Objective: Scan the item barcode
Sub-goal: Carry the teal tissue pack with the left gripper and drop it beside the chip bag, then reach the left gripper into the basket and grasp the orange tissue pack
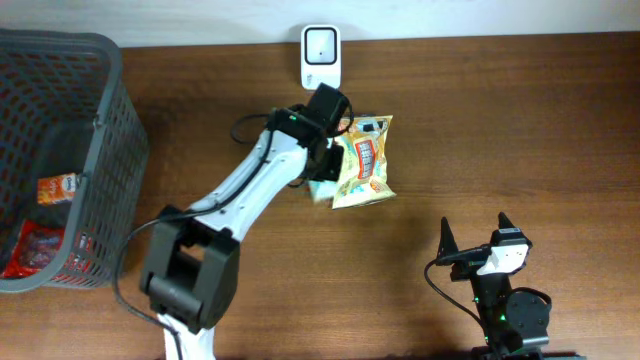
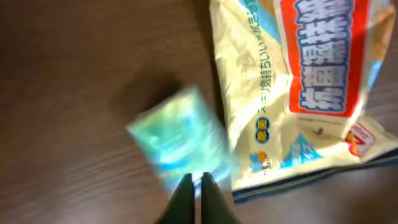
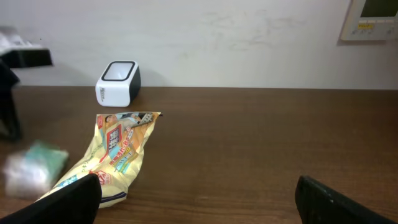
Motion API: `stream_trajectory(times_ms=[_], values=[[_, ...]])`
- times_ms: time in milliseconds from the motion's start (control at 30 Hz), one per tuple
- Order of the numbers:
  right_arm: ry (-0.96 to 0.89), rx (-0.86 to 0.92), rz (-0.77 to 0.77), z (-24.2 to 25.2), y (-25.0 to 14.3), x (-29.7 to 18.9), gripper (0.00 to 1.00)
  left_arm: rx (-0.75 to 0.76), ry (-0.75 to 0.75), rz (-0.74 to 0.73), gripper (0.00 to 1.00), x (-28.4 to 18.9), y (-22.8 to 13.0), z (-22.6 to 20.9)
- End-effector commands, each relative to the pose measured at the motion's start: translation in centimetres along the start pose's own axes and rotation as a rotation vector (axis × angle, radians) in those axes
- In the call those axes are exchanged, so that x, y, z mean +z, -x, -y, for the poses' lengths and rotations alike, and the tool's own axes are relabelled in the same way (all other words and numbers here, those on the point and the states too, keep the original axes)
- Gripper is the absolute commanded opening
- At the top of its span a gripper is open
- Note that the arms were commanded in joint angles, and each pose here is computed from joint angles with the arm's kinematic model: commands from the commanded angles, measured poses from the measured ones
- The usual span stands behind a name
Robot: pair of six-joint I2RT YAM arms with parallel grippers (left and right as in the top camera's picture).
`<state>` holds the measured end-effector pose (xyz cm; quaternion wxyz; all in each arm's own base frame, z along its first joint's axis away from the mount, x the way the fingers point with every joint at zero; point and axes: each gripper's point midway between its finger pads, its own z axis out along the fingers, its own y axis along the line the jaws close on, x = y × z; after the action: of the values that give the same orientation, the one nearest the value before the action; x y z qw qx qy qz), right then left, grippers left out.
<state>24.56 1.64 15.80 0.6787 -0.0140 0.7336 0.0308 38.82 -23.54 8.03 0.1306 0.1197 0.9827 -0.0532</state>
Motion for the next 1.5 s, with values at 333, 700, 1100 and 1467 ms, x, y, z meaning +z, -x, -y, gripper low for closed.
stream_trajectory(times_ms=[333,700,1100,1467], values=[[0.001,0.006,-0.006,0.0,-0.3,0.0,0.99,-0.105,-0.011,0.146,0.91,-15.5,6.6,-3.3],[0.000,0.006,-0.006,0.0,-0.3,0.0,0.98,-0.435,0.150,0.483,0.99,-33.0,4.9,-19.9],[0.000,0.006,-0.006,0.0,-0.3,0.0,0.98,-0.619,0.346,0.461,0.99,-33.8,1.9,-28.7],[0.001,0.006,-0.006,0.0,-0.3,0.0,0.98,-1.043,0.592,0.196,0.99,-28.1,-7.6,-42.0]])
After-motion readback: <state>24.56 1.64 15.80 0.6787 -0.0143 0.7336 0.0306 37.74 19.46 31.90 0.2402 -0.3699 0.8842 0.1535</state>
